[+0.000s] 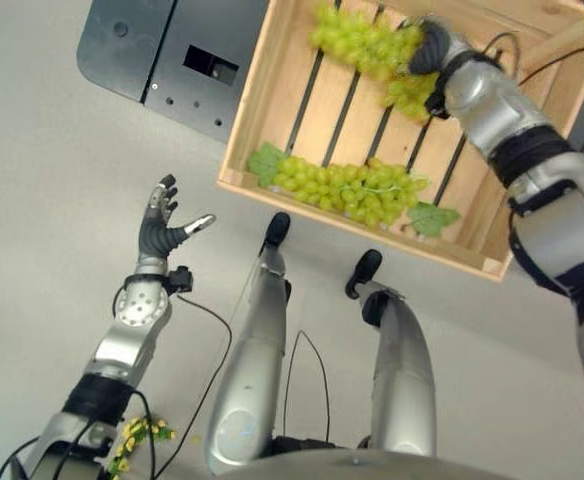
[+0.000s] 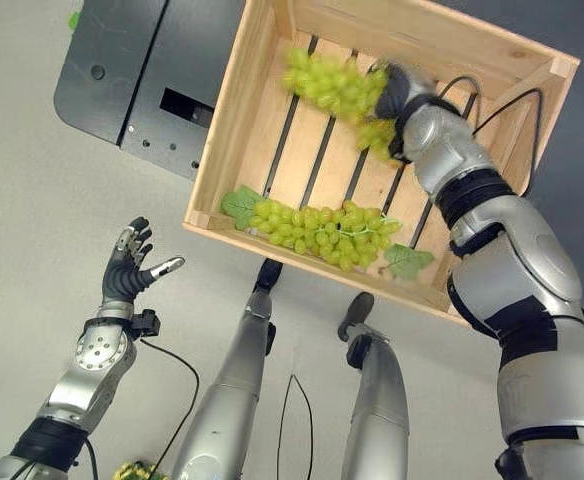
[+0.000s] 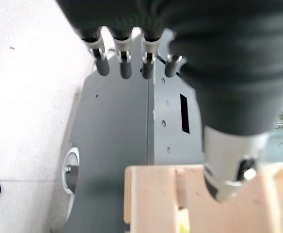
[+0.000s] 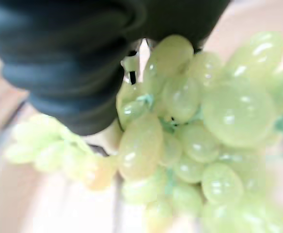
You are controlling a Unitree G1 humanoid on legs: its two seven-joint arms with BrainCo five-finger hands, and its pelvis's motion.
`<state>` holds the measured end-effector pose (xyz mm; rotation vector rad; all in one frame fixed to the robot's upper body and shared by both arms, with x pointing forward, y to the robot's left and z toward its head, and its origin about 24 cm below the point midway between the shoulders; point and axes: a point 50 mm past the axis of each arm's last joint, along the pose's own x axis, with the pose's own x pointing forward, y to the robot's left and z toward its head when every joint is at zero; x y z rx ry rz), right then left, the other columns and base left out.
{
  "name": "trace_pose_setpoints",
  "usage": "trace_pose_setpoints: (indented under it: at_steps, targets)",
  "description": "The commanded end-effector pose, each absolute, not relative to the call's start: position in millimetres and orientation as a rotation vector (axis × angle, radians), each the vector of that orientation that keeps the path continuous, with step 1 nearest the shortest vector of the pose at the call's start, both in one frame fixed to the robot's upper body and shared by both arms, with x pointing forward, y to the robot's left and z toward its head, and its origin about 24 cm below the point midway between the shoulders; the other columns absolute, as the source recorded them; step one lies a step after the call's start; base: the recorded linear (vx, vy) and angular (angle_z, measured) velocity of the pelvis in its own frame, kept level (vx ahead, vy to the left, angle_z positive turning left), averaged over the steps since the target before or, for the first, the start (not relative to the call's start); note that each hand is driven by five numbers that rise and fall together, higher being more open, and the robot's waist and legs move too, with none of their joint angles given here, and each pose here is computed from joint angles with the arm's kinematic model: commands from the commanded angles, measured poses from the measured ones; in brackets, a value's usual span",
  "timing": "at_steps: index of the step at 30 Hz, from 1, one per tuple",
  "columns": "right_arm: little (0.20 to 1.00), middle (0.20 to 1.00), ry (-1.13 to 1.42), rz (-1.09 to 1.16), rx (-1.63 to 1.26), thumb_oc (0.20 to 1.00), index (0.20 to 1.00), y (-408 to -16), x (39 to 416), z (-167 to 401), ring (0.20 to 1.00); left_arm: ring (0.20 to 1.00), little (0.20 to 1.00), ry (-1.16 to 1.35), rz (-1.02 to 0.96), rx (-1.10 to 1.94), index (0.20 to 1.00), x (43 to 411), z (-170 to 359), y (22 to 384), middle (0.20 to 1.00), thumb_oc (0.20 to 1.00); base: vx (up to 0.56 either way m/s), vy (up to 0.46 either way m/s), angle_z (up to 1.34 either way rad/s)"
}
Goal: Pick up the fruits from the basket on one side to the basket on the other side
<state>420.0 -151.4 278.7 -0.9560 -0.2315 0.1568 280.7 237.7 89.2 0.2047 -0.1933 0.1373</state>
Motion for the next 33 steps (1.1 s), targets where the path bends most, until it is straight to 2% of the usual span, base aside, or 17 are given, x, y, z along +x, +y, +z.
trace_pose_setpoints:
  at_steps: [1, 13, 19, 26, 28, 33]
  targets:
    - [0.200, 0.200, -0.270, 0.294, -0.808, 0.200, 0.200, -145, 414, 284, 0.200, 1.000, 1.000, -0.251, 0.118, 0.184, 1.000, 275, 100, 244, 1.000, 1.000, 0.05, -0.039, 0.14]
    - [0.200, 0.200, -0.199, 0.546, -0.493, 0.200, 0.200, -144, 395, 241, 0.200, 1.000, 1.000, -0.234, 0.077, 0.187, 1.000, 283, 95, 243, 1.000, 1.000, -0.02, 0.005, 0.03]
    - [0.200, 0.200, -0.133, 0.682, -0.101, 0.200, 0.200, -133, 376, 194, 0.200, 1.000, 1.000, -0.220, 0.087, 0.192, 1.000, 286, 91, 244, 1.000, 1.000, 0.00, -0.006, 0.02]
    - [0.200, 0.200, -0.136, 0.613, 0.300, 0.200, 0.200, -125, 368, 166, 0.200, 1.000, 1.000, -0.163, 0.121, 0.184, 1.000, 284, 76, 245, 1.000, 1.000, 0.00, 0.003, 0.00]
    - [0.200, 0.200, -0.141, 0.624, 0.408, 0.200, 0.200, -111, 362, 160, 0.200, 1.000, 1.000, -0.128, 0.134, 0.190, 1.000, 283, 69, 247, 1.000, 1.000, 0.01, 0.023, -0.04]
    - [0.200, 0.200, -0.143, 0.745, 0.434, 0.200, 0.200, -91, 343, 156, 0.200, 1.000, 1.000, -0.084, 0.149, 0.190, 1.000, 274, 58, 251, 1.000, 1.000, 0.03, 0.011, -0.02]
